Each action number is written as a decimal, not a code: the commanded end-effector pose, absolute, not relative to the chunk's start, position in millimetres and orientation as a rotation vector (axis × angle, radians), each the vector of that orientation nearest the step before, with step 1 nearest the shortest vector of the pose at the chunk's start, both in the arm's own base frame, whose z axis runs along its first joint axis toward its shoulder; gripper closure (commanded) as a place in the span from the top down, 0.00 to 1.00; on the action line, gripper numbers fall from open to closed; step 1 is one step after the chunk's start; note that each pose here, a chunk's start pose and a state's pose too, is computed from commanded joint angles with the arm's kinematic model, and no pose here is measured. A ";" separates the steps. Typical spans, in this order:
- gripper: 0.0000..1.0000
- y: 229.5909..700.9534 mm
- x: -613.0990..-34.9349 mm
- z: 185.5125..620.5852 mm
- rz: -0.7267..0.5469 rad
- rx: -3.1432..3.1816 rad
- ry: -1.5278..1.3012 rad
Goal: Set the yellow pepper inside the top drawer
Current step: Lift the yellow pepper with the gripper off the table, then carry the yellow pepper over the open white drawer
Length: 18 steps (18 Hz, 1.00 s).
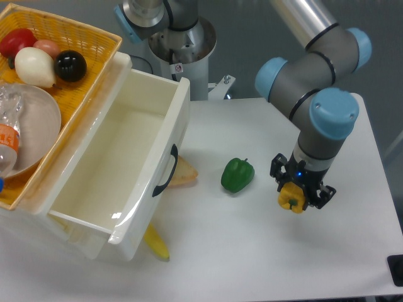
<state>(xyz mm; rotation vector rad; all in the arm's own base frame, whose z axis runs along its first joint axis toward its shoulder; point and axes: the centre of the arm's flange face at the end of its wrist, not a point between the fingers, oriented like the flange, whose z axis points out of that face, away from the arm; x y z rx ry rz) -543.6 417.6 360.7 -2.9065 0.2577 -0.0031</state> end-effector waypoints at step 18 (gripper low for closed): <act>0.26 451.5 -425.0 459.6 -0.263 -2.615 -0.204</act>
